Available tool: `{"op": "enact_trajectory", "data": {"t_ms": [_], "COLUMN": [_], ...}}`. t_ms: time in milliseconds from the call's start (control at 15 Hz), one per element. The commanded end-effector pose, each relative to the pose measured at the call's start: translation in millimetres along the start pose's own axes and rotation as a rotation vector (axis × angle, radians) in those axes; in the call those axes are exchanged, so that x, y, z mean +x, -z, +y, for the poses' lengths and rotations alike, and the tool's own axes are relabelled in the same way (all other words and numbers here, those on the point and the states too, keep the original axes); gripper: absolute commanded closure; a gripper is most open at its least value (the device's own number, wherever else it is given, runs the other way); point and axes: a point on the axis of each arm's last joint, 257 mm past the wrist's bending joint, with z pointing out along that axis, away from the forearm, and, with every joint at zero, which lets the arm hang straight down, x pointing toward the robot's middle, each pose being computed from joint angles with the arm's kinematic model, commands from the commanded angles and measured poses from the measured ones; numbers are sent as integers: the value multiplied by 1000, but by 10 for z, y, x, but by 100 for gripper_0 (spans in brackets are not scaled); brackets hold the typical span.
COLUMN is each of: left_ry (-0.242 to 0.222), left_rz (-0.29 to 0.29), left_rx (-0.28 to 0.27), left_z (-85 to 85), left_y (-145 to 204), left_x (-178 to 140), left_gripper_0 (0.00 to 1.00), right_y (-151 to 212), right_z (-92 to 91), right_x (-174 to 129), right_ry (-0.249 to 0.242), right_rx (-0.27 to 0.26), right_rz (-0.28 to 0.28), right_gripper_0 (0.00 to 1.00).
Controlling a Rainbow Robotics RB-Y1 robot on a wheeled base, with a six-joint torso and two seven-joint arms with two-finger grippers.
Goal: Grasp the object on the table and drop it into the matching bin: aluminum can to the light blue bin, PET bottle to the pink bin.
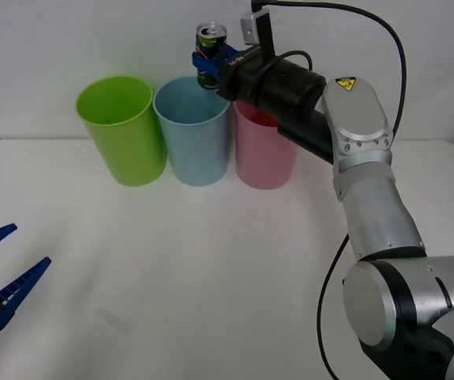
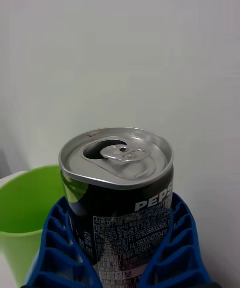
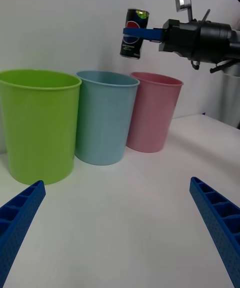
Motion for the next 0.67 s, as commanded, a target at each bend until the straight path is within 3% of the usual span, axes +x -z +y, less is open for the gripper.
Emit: {"op": "enact_trajectory", "data": {"t_ms": [67,667], "left_ry": [0,0], "left_rz": [0,0], "left_rx": [0,0], "left_z": [0,0], "left_y": [0,0], "left_x": [0,0], "left_gripper_0": [0,0], "right_y": [-27,-92], "right_z": [73,204], "right_x": [51,152], "right_ry": [-7,5], "right_rx": [-17,-39], "right_rz": [9,35], "right_gripper_0": [100,100]}}
